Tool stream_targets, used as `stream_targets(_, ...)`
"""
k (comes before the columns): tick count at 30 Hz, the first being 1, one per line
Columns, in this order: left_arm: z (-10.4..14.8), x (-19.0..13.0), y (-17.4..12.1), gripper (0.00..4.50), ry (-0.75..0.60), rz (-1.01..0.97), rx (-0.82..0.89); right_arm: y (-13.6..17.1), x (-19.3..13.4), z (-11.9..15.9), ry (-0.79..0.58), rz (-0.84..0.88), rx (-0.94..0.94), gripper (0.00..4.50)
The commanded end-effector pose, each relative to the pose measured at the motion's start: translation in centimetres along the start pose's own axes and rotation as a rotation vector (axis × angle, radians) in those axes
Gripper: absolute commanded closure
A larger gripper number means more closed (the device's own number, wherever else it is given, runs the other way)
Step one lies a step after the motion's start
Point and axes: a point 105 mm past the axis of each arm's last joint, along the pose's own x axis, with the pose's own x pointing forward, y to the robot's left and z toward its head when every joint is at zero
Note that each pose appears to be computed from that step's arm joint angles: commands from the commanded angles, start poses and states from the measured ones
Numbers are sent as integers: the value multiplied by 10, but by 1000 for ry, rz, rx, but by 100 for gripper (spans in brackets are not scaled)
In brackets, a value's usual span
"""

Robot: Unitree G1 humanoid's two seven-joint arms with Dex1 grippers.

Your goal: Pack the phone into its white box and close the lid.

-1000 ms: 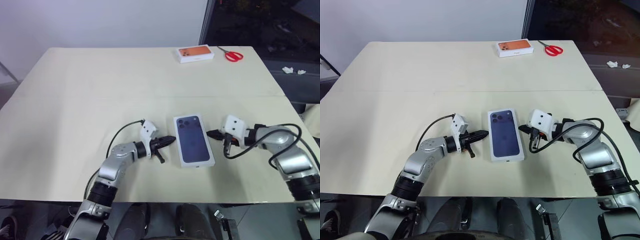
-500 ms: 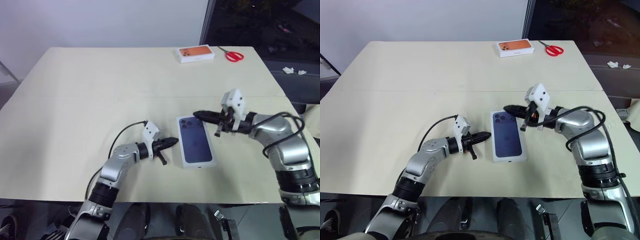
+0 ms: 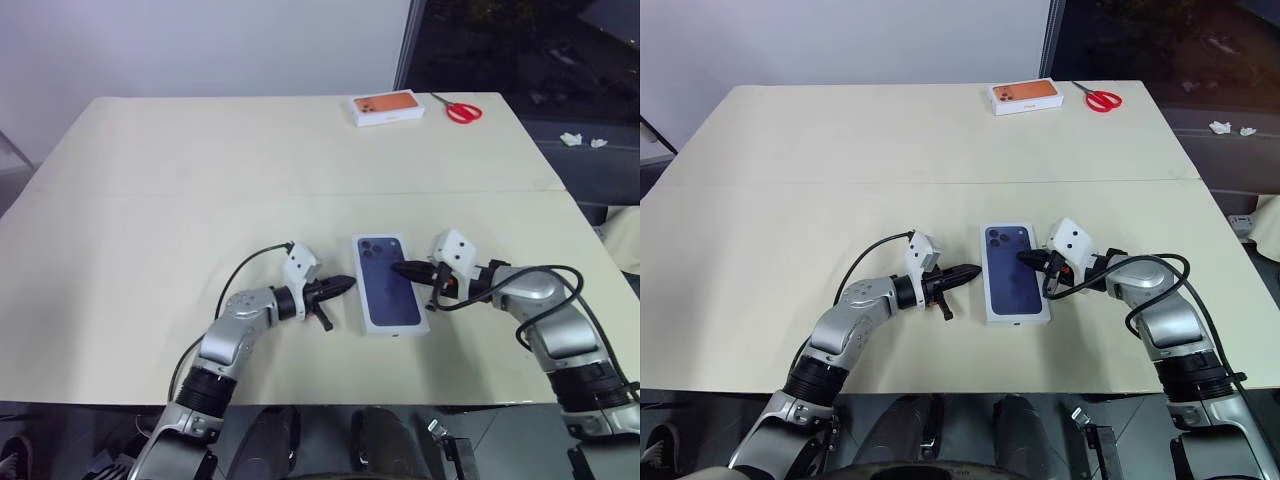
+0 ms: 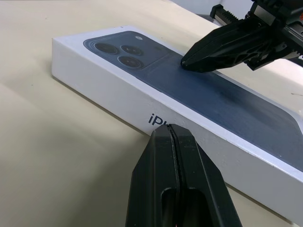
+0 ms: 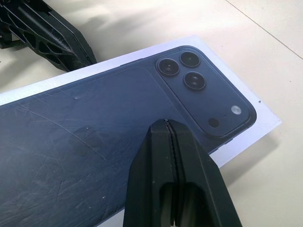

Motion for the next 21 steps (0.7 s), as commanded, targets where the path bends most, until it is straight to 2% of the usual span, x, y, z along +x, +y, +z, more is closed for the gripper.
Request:
stream_targets(1, 12, 1, -4, 450, -40, -15, 23, 4, 3, 12, -31, 32, 5, 448)
stream_targets(4, 18, -1, -2, 450, -59, -9, 24, 4, 2, 13, -30, 42, 13, 448)
stream_targets(8, 21, -8, 2, 450, -64, 5, 42, 25, -2, 0, 22, 141, 2, 448)
stream_targets(12, 22, -26, 10, 450, -53, 42, 47, 29, -9, 16, -44, 177, 60, 448)
stream_targets(18, 39, -81, 43, 450, -16, 155, 119, -1, -6, 58, -194, 70, 103, 448)
stream_targets(21, 48, -104, 56, 450, -13, 201, 141, -9, -8, 71, -236, 70, 122, 448)
